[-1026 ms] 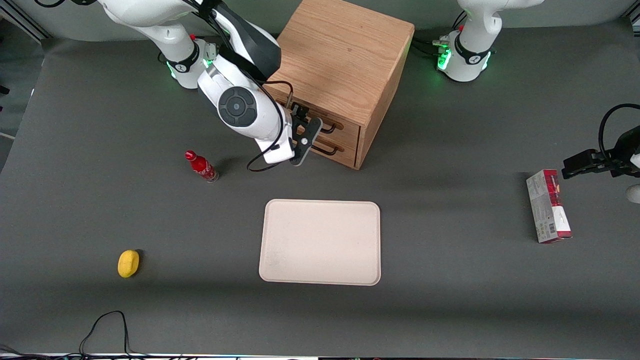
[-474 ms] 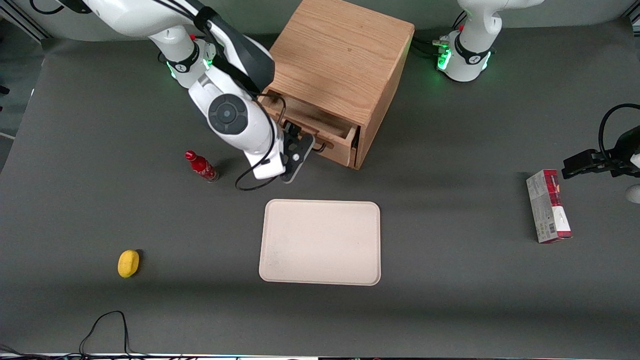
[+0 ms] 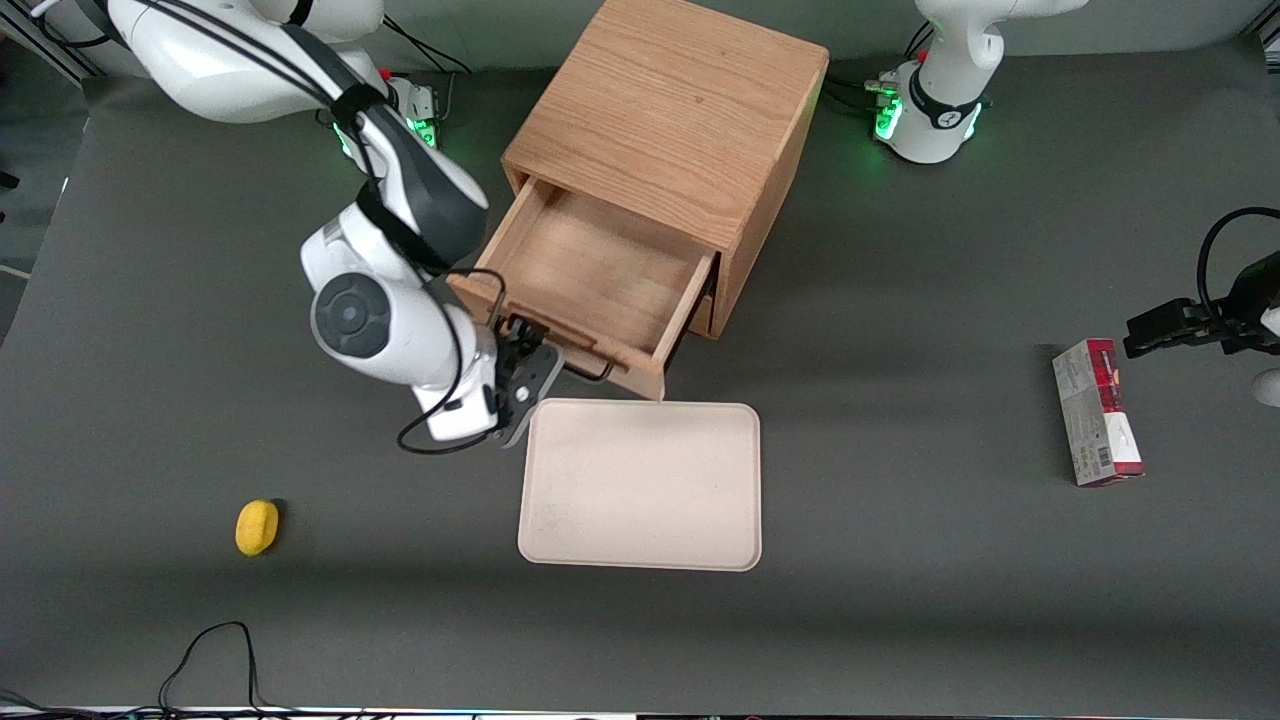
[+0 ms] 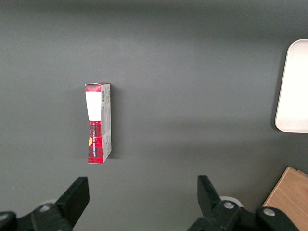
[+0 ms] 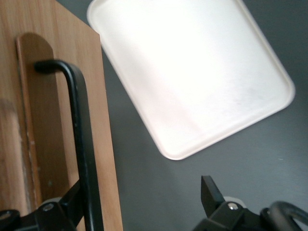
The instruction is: Open upper drawer
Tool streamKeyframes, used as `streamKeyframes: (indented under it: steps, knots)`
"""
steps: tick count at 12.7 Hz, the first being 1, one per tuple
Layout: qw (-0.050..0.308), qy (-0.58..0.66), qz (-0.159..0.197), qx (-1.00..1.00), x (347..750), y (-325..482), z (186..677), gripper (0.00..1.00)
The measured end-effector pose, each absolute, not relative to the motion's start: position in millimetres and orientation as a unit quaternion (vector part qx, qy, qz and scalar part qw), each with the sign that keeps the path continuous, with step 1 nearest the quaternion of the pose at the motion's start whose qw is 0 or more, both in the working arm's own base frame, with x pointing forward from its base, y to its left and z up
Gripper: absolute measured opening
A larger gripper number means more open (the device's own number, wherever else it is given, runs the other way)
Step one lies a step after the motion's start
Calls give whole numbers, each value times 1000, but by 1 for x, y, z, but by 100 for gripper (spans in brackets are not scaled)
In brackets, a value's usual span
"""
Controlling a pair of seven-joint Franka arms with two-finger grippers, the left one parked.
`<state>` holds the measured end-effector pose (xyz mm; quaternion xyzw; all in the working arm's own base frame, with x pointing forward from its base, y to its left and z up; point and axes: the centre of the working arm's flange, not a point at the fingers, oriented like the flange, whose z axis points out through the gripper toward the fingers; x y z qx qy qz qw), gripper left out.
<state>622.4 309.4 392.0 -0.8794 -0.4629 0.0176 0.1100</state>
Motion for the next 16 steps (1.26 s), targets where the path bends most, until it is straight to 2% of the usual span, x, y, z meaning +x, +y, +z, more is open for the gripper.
streamKeyframes:
  steps: [7, 10, 13, 14, 16]
  knots:
    - [112, -452, -7, -885, 649, 295, 406, 100]
    - [98, -436, -17, -895, 664, 270, 457, 100]
    - [67, -346, -51, -934, 683, 204, 528, 100]
    - [54, -316, -48, -946, 682, 178, 543, 100]
    - [35, -240, -15, -970, 665, 139, 563, 100]
